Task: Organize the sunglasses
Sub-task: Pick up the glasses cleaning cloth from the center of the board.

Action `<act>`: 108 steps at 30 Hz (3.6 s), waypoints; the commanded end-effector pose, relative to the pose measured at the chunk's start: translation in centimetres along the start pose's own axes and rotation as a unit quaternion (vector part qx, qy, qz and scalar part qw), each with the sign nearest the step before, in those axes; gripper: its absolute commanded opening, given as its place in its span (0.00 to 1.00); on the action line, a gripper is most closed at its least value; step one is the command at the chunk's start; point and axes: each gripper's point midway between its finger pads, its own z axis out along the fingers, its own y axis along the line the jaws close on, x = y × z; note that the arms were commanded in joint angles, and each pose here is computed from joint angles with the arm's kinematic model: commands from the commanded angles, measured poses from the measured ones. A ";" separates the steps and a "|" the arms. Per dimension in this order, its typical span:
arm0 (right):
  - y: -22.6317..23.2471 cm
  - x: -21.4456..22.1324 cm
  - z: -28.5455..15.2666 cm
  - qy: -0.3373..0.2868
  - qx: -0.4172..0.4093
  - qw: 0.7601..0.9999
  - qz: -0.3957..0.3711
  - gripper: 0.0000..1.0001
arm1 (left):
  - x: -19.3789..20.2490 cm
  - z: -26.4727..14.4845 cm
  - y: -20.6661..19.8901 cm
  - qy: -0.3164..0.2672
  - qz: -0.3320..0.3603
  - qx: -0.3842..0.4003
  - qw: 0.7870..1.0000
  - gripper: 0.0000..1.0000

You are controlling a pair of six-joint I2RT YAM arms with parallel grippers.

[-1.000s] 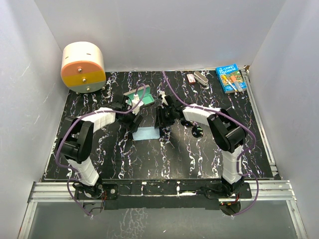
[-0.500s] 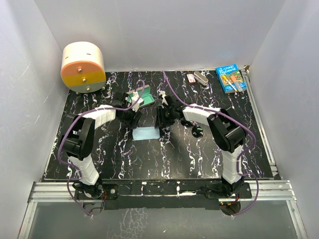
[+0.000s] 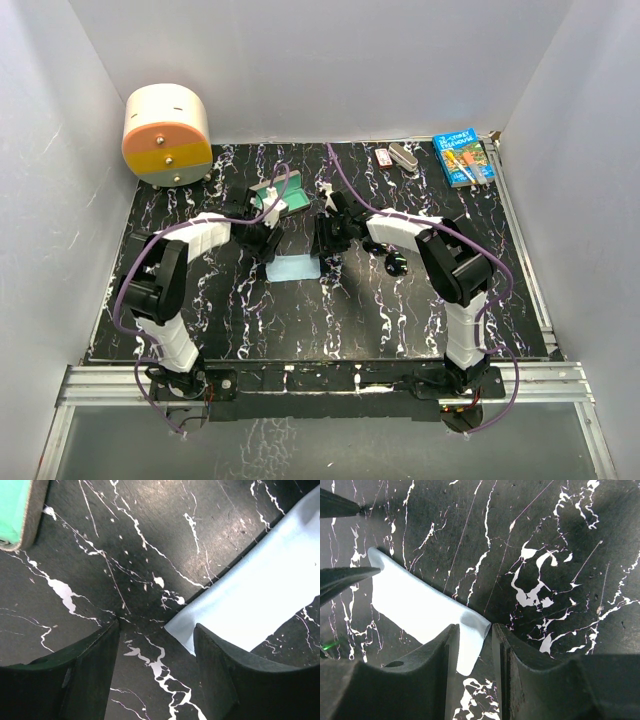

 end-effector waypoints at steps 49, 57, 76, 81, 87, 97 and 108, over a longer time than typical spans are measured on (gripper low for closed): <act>-1.7 1.0 1.6 0.016 0.023 0.999 0.015 0.36 | 3.6 0.8 -3.9 0.085 -0.008 0.069 0.994 0.08; -1.6 0.3 1.0 0.004 0.022 1.000 0.014 0.36 | 3.0 0.5 -3.7 0.080 -0.003 0.065 0.995 0.00; -2.2 0.6 -0.1 0.009 0.009 1.000 0.010 0.41 | 1.5 -0.2 -3.0 0.067 0.009 0.050 0.996 0.00; -2.1 1.6 0.2 0.020 0.015 1.000 0.001 0.41 | 1.3 -0.2 -2.9 0.067 0.009 0.049 0.997 0.00; -2.0 3.0 1.0 0.038 0.017 0.999 0.000 0.38 | 1.3 -0.1 -2.9 0.068 0.010 0.051 0.996 0.00; -1.5 4.6 1.8 0.058 0.021 0.998 -0.005 0.34 | 1.3 0.1 -2.9 0.071 0.009 0.053 0.996 0.00; -3.1 4.5 2.2 0.054 0.065 0.996 0.011 0.10 | 1.4 0.1 -2.8 0.070 0.010 0.051 0.996 0.00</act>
